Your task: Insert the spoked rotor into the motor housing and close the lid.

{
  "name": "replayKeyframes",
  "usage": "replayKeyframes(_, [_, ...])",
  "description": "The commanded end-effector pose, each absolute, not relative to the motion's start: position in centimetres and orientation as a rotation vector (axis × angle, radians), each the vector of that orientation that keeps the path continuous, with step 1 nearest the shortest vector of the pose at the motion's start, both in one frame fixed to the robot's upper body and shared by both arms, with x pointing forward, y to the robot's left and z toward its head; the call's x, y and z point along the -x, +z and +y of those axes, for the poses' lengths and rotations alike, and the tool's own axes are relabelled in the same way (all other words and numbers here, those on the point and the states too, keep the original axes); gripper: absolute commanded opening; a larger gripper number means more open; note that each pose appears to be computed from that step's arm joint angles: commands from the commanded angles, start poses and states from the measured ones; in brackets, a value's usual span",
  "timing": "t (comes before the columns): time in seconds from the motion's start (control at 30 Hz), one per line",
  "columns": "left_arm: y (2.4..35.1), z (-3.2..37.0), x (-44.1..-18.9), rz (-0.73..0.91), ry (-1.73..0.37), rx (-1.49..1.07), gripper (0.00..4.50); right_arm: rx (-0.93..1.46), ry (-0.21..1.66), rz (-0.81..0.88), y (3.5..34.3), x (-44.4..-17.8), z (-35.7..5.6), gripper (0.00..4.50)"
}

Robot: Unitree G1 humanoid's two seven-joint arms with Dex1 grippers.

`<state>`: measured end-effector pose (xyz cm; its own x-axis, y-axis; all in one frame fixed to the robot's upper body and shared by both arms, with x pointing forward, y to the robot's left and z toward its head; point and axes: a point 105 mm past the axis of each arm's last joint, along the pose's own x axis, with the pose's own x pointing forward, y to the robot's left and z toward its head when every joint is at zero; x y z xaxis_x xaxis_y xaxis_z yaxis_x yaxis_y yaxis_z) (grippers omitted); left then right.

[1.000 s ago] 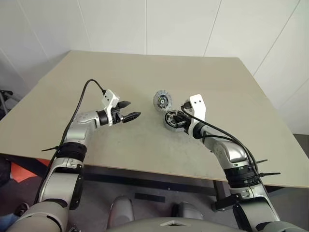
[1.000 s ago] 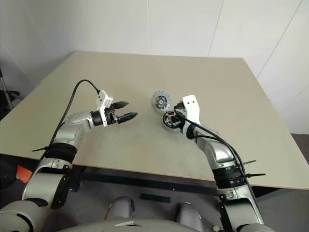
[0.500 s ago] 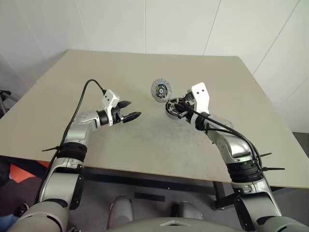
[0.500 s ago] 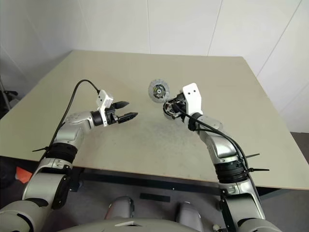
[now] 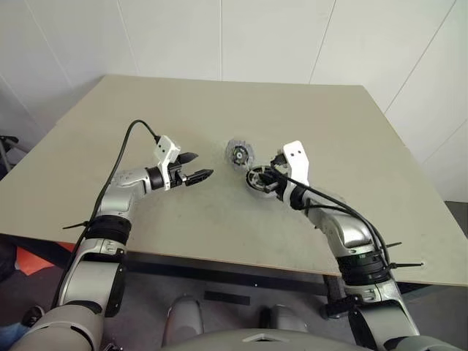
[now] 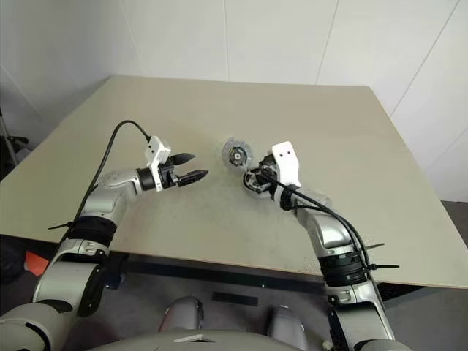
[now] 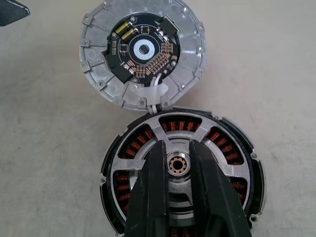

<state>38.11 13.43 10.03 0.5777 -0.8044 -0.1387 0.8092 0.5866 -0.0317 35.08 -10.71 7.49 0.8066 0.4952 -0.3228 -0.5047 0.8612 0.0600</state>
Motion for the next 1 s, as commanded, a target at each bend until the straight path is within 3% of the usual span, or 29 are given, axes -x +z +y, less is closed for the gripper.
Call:
replayKeyframes(0.03, [11.8,13.5,-38.6,0.083,-0.943,-0.064,4.43,0.0,0.526,0.333,7.7,-35.2,-11.2,1.02])
replayKeyframes(0.17, [11.8,13.6,-38.5,0.084,-0.942,-0.065,4.43,0.011,0.524,0.322,7.9,-35.1,-11.4,2.34])
replayKeyframes(0.3, [11.7,13.6,-38.5,0.086,-0.943,-0.064,4.43,0.036,0.554,0.215,10.5,-35.2,-11.0,3.75])
replayKeyframes(0.53, [11.8,13.5,-38.5,0.085,-0.945,-0.064,4.43,0.035,0.567,0.122,13.5,-35.8,-10.4,3.75])
replayKeyframes(0.63, [11.8,13.5,-38.5,0.085,-0.944,-0.064,4.43,0.037,0.571,0.087,14.8,-36.3,-10.3,3.2])
replayKeyframes(0.8, [11.8,13.6,-38.6,0.085,-0.938,-0.063,4.43,0.046,0.574,0.088,14.9,-36.8,-10.2,1.42])
replayKeyframes(0.9, [11.8,13.7,-38.6,0.084,-0.931,-0.063,4.43,0.057,0.592,0.162,12.8,-36.7,-9.7,0.36])
replayKeyframes(1.0, [11.8,13.8,-38.7,0.084,-0.927,-0.062,4.43,0.022,0.59,0.247,10.4,-36.5,-9.4,0.36])
